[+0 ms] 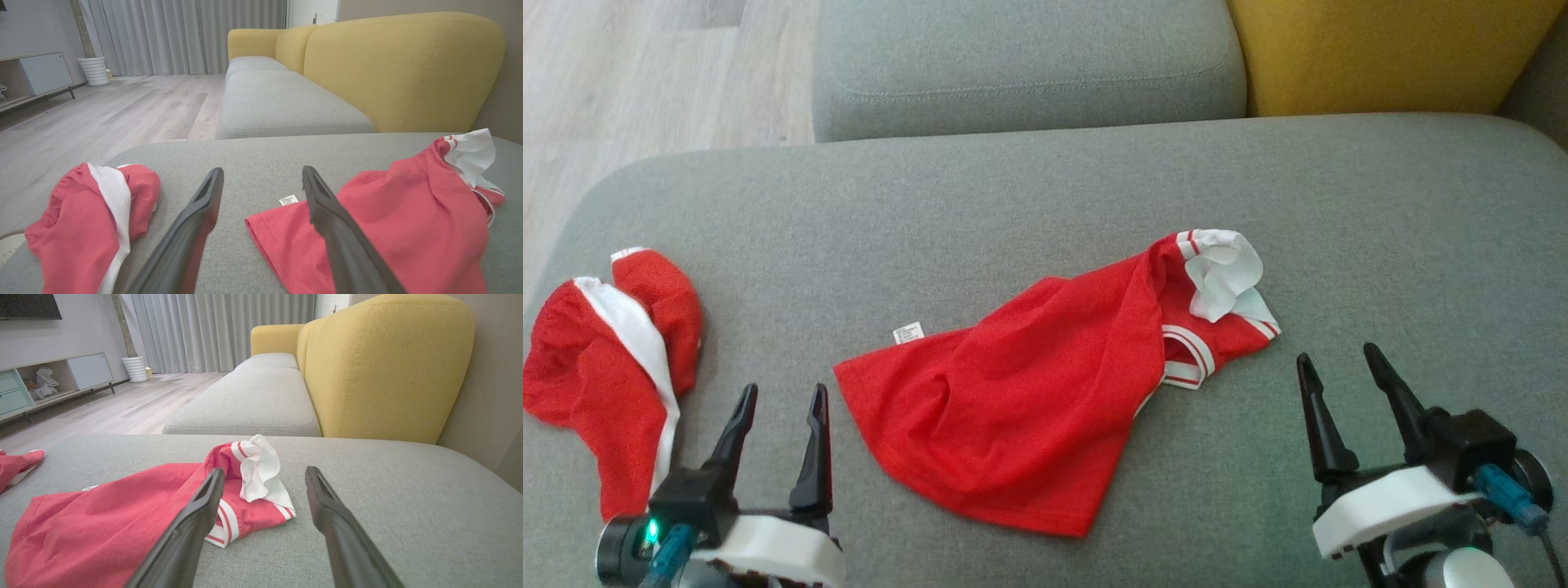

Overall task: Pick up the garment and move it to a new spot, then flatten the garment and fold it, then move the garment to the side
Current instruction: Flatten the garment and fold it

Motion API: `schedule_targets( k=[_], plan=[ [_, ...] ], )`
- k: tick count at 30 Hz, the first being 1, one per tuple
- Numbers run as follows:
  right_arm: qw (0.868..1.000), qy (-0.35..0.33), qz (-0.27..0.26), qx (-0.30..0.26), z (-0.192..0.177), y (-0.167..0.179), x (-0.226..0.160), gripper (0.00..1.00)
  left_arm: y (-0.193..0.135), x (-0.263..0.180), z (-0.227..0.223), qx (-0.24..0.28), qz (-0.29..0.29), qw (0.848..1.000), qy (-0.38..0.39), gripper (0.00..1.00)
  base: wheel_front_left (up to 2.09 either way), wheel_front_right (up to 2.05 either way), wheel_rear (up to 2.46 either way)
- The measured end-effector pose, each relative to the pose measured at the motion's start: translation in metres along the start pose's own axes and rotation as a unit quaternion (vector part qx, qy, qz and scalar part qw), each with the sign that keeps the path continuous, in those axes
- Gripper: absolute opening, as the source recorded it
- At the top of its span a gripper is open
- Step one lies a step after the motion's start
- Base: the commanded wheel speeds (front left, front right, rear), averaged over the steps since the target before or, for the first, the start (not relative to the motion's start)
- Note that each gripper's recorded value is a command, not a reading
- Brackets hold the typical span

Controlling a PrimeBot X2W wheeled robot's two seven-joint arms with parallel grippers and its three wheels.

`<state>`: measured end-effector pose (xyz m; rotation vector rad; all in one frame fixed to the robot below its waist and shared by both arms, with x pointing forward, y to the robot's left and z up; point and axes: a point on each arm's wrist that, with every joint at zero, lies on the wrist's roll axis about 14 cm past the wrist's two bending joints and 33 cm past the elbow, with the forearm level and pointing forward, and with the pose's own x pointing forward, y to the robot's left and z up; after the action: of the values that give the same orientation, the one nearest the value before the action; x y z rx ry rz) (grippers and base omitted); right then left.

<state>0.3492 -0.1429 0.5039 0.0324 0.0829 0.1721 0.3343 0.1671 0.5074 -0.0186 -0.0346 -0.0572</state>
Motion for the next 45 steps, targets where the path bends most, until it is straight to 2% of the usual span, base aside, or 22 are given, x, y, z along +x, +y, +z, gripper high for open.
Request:
schedule_targets(
  k=[27, 32, 38, 45],
  plan=[
    [1.0, 0.004, 0.0, -0.002, -0.001, 0.001, -0.005, 1.0, -0.005, -0.008, -0.019, -0.007, -0.004, 0.999, 0.033, 1.0, 0.0, 0.0, 0.0],
    [1.0, 0.01, 0.0, -0.001, -0.004, 0.0, -0.002, 1.0, -0.017, -0.007, -0.026, -0.01, -0.023, 0.999, 0.046, 1.0, 0.0, 0.0, 0.0],
    [1.0, 0.024, 0.001, 0.005, -0.013, 0.001, 0.004, 1.0, -0.038, 0.001, -0.057, -0.019, -0.063, 0.992, 0.106, 1.0, 0.0, 0.0, 0.0],
    [0.999, 0.034, 0.004, 0.014, -0.02, 0.001, 0.016, 1.0, -0.062, -0.003, -0.118, -0.044, -0.097, 0.968, 0.225, 1.0, 0.0, 0.0, 0.0]
  ],
)
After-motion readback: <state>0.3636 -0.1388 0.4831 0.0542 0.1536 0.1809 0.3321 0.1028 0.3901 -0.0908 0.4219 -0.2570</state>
